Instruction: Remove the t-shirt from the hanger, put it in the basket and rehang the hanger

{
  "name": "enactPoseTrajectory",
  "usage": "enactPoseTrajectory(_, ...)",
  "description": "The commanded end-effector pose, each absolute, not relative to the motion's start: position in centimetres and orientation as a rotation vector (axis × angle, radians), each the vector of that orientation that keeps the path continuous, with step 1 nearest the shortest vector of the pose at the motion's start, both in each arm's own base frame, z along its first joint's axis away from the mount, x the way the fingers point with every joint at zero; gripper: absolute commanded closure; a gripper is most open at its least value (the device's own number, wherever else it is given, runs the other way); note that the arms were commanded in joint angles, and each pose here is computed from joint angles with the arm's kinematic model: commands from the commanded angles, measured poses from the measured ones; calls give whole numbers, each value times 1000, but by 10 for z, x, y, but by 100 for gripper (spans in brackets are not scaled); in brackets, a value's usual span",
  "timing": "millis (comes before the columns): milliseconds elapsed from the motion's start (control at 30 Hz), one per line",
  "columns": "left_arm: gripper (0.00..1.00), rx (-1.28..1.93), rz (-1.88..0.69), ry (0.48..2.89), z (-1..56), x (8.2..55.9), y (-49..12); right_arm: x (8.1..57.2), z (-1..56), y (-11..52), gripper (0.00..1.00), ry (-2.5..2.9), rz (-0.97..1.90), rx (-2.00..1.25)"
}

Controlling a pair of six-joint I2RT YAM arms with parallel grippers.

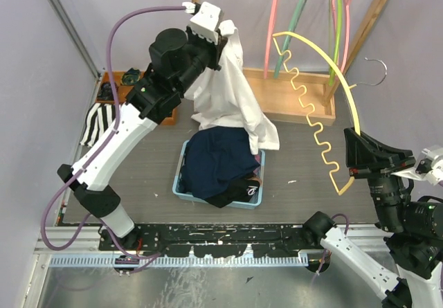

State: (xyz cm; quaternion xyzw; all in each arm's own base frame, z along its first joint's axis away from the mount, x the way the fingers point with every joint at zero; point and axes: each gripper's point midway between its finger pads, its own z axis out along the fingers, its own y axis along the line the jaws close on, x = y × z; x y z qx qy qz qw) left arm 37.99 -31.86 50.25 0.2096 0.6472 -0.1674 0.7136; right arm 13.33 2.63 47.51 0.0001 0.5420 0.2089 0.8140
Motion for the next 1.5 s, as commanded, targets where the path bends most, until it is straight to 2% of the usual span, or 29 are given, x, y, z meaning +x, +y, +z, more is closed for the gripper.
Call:
enactPoseTrajectory(0,100,457,-555,1247,582,331,-304,135,490,19,99,1108,437,51)
enactPoseTrajectory(333,100,455,-832,951,683,236,-267,157,473,40,99,1166,436,25)
enactPoseTrajectory(733,100,447,-1018,807,735,189,-253,161,462,51,99,1189,484,21)
enactPoseTrajectory(1000,100,457,-1111,848,725,189,-271,157,463,52,99,1180,512,20)
enactPoseTrajectory(1167,100,479,-1165,952,689,200,-303,157,460,52,99,1184,514,22)
enactPoseTrajectory(1467,100,509,-1226,1075,630,189,-337,160,458,54,99,1186,513,23)
